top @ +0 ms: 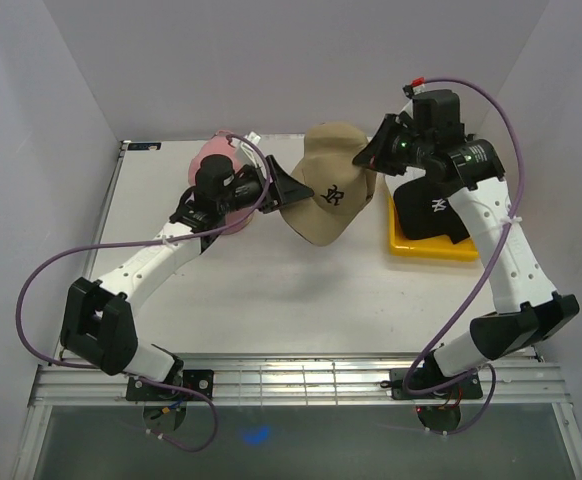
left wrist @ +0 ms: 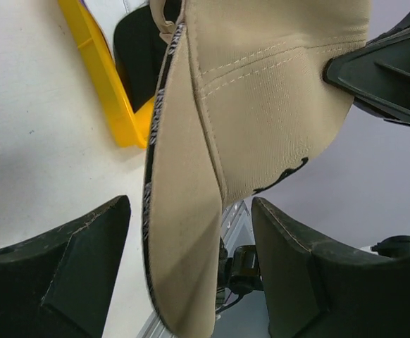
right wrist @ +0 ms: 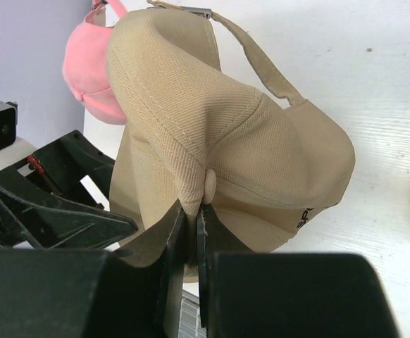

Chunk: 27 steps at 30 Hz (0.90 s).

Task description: Stack the hats

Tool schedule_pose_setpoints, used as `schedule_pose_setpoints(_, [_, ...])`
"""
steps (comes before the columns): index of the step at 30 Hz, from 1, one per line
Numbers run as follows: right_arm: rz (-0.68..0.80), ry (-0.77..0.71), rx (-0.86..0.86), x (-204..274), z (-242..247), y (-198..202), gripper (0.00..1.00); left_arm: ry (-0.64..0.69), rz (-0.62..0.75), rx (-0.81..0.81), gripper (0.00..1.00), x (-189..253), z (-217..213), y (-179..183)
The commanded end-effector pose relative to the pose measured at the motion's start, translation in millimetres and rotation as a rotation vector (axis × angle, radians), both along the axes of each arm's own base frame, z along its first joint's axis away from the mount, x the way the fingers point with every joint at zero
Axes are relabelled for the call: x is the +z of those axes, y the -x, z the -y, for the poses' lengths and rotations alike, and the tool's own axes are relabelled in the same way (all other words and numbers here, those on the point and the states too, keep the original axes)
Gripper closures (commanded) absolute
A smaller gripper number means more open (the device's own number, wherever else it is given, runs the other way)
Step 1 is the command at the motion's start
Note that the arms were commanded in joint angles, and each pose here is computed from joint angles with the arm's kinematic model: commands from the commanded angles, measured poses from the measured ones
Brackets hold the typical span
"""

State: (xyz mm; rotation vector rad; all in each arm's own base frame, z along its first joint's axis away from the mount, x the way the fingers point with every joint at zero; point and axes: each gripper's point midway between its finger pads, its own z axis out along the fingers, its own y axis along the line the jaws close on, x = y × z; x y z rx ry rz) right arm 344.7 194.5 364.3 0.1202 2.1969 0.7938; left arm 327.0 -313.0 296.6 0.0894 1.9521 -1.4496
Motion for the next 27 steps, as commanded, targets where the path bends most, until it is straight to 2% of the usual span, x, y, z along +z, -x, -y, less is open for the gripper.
schedule_pose_setpoints(1, [0.085, -0.038, 0.019, 31, -28, -8, 0.92, 0.035, 0.05, -0.006, 0.21, 26, -8, 10])
schedule_pose_setpoints(4, [0.075, -0.029, 0.046, 28, -46, -10, 0.92, 0.043, 0.057, 0.03, 0.28, 33, -22, 11])
schedule_pose_setpoints(8, [0.1, -0.04, 0.086, 43, -72, -11, 0.92, 0.052, 0.048, 0.078, 0.57, 37, -48, 8])
schedule_pose_setpoints(9, [0.087, -0.038, 0.107, 38, -84, -12, 0.92, 0.059, 0.038, 0.099, 0.68, 37, -58, 3])
schedule_pose_setpoints(16, [0.113, -0.084, 0.2, 49, -138, -7, 0.9, 0.116, 0.017, 0.118, 0.97, 39, -94, 1])
schedule_pose_setpoints(19, [0.138, -0.104, 0.219, 53, -150, -5, 0.75, 0.147, 0.023, 0.117, 1.0, 43, -110, 2])
schedule_pose_setpoints(21, [0.157, -0.114, 0.224, 59, -152, -3, 0.61, 0.178, 0.036, 0.109, 1.0, 50, -123, 2])
schedule_pose_setpoints(24, [0.192, -0.122, 0.217, 68, -151, -5, 0.42, 0.257, 0.046, 0.106, 1.0, 61, -142, 0])
schedule_pose_setpoints(25, [0.206, -0.121, 0.211, 72, -149, -6, 0.37, 0.281, 0.092, 0.1, 1.0, 68, -146, 0])
schedule_pose_setpoints(26, [0.216, -0.121, 0.207, 76, -147, -5, 0.3, 0.326, 0.068, 0.133, 1.0, 74, -162, -5])
schedule_pose_setpoints(27, [0.223, -0.119, 0.202, 78, -146, -5, 0.27, 0.349, 0.055, 0.136, 1.0, 73, -167, -9])
